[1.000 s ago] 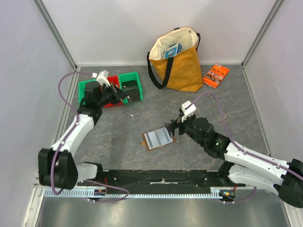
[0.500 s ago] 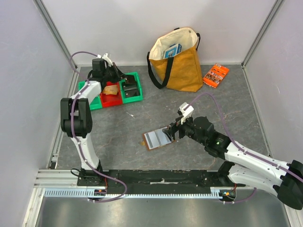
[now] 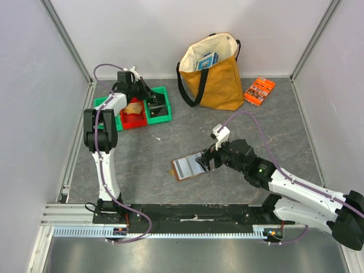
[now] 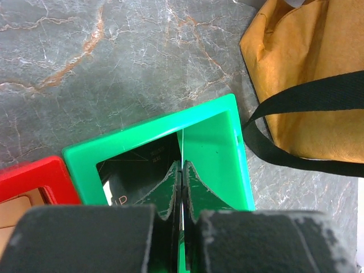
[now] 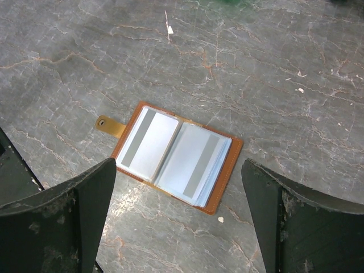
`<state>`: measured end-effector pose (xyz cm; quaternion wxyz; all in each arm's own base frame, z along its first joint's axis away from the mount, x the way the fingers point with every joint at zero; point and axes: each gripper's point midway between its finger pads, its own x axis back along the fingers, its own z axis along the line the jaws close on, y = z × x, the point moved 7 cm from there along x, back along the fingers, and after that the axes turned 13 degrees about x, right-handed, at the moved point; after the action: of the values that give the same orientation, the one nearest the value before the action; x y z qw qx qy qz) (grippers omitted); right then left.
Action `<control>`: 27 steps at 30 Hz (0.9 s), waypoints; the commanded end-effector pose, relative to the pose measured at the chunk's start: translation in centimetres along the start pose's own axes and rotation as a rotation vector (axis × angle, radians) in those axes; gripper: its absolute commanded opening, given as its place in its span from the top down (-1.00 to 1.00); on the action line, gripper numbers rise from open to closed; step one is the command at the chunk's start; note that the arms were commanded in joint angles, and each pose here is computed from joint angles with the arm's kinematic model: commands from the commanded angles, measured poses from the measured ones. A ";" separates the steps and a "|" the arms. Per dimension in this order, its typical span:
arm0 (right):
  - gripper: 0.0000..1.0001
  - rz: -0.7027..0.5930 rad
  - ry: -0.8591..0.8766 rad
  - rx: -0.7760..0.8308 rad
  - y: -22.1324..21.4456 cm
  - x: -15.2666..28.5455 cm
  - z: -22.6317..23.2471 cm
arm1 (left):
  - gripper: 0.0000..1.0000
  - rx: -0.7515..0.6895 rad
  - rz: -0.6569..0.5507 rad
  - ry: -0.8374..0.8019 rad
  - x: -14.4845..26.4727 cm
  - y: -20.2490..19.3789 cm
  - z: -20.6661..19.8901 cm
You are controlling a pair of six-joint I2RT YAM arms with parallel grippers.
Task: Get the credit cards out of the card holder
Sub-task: Place the credit card in the storage box.
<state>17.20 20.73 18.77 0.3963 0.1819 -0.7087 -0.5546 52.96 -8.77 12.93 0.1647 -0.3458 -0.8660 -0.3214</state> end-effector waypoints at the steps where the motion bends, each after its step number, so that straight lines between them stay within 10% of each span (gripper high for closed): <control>1: -0.96 -0.039 0.005 0.000 2.2 0.0 -0.1 | 0.92 0.007 -0.019 -0.033 0.0 1.4 -1.1; 12: -0.96 -0.011 -0.016 0.012 2.9 0.9 -0.5 | -0.28 -0.056 -0.110 0.128 2.1 3.8 -1.8; 27: -0.96 -0.012 -0.115 -0.103 3.7 2.0 -1.2 | -0.72 -0.167 -0.163 0.090 10.3 0.8 -9.9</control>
<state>17.16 19.71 20.79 0.3882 0.1356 -0.7172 -0.5626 50.16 -8.60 20.13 0.1937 -0.2877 -0.8583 -0.3782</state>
